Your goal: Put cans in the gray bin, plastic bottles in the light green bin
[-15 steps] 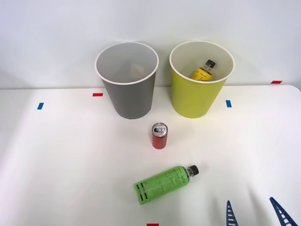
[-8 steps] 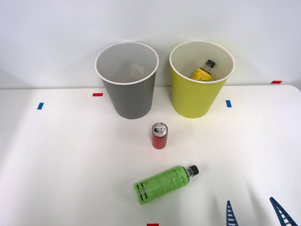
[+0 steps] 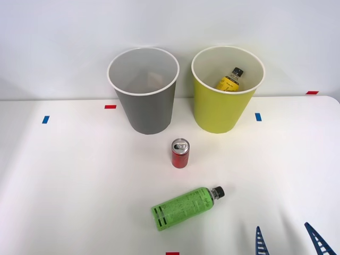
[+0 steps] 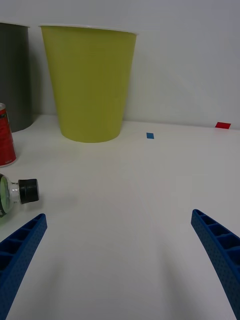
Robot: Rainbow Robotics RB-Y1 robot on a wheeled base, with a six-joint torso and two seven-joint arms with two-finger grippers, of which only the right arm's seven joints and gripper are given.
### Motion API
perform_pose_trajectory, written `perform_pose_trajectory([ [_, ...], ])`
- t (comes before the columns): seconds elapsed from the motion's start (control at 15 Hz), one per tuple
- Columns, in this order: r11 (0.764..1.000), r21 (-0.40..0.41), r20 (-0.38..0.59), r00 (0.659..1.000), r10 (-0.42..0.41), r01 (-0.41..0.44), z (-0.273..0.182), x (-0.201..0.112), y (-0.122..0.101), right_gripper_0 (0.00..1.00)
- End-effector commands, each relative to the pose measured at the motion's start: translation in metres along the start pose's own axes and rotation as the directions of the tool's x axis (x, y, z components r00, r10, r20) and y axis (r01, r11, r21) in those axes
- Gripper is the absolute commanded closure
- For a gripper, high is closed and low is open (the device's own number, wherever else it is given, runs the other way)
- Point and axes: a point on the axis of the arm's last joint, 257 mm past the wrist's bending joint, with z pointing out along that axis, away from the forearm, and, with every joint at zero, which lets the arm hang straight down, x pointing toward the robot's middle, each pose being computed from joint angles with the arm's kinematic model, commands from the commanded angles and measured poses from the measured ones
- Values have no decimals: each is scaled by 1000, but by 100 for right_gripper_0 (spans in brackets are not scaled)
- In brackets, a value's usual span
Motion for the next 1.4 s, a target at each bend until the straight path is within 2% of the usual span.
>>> perform_pose_trajectory([
  [0.07,1000,0,0,1000,0,0,0,0,0,0],
  [1.4,1000,0,0,1000,0,0,0,0,0,0],
])
